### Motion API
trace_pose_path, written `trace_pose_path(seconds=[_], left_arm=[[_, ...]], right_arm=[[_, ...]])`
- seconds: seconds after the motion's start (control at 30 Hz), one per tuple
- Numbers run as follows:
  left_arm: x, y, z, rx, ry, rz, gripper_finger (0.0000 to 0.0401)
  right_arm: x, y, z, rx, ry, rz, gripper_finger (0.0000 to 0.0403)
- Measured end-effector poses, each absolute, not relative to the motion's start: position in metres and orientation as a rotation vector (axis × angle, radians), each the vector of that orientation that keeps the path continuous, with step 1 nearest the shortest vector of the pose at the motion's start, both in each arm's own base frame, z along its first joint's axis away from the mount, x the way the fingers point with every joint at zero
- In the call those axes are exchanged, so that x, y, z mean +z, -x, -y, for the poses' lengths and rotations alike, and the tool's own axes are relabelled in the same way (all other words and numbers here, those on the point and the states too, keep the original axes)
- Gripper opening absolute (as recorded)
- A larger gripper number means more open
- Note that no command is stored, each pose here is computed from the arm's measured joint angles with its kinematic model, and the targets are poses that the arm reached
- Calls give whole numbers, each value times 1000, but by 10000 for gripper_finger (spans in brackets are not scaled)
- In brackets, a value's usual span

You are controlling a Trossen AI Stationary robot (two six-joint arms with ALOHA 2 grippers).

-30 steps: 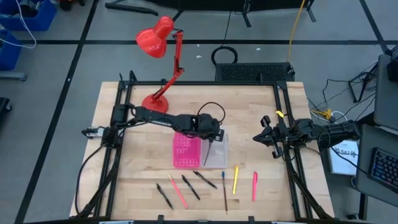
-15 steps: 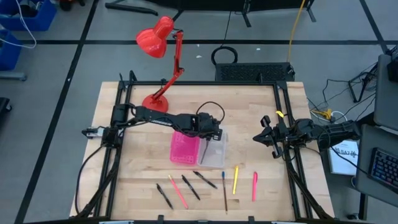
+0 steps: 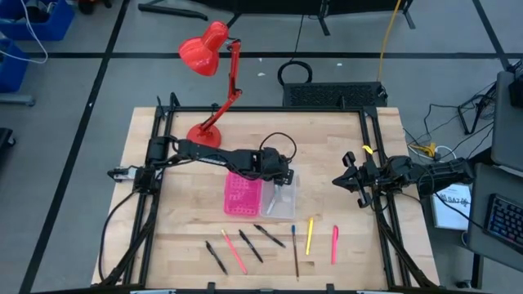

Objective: Pick & place school supplies into a supply box
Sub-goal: Put the pink pen into the pink supply box

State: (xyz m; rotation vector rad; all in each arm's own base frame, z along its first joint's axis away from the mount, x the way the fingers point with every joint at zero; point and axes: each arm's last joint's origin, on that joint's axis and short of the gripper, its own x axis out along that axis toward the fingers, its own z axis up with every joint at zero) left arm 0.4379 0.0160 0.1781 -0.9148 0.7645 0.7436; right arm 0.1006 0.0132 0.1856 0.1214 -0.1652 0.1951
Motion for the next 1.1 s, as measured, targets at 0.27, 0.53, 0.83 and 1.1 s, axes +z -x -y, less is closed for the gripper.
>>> trace_pose_path(seconds=[0.27,0.53,0.83,1.1], left_arm=[[241,-420,-5,423,700,-784,172],[369,-313,38,528,260,-530,20],[390,-200,54,386,134,-400,5],[319,-159,44,308,-50,-454,5]], right_arm=[[185,-101,-13,198,-121,164,0],[184,-102,-13,198,-121,150,0],[185,-102,-13,198,-121,151,0],[184,-102,-13,198,-121,148,0]])
